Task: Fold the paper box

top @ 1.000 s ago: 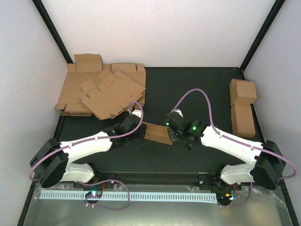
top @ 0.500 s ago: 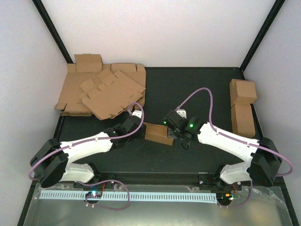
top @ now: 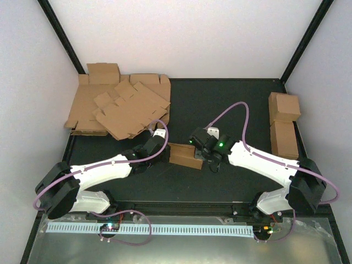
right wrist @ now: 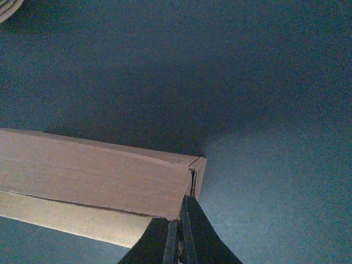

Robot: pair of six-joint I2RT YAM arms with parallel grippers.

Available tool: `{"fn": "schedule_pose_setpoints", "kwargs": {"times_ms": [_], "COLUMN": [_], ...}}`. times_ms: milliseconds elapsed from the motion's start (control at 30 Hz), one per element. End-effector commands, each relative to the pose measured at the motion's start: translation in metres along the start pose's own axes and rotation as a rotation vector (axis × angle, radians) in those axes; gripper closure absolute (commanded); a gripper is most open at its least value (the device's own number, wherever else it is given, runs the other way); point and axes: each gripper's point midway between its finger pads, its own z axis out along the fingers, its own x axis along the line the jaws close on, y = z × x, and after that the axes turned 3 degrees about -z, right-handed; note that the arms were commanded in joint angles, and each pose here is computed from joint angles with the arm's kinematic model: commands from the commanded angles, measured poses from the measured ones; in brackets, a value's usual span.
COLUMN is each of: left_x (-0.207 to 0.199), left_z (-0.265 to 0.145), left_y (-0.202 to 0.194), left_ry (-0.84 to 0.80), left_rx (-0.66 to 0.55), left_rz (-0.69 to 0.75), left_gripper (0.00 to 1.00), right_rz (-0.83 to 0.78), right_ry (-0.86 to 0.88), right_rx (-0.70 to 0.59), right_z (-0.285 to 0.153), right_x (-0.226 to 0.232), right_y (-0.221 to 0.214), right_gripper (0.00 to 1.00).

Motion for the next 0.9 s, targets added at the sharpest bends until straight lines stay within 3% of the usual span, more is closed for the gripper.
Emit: {"fn": "schedule_pose_setpoints", "kwargs": {"times_ms": [0, 533, 867], "left_x": [-0.018, -0.017, -0.015], "left_z": [-0.001, -0.002, -0.001], "left_y": [-0.017, -0.017, -0.018], "left_ry": [-0.073, -0.066, -0.058], "left_rx": [0.062, 0.062, 0.063], "left_rz": [0.029, 0.020, 0.019], "left_gripper": [0.67, 0.68, 0.68], "right_rz": [0.043, -0.026, -0.033], "right_ry": [0.091, -0.062, -0.064], "right_rx": [-0.011, -0.057, -0.054], "right_z": [0.005, 0.019, 0.037], "right_x": [0.019, -0.014, -0.025], "right_y": [-0.001, -0.030, -0.055], "right_gripper": [0.98, 0.98, 0.99]}}
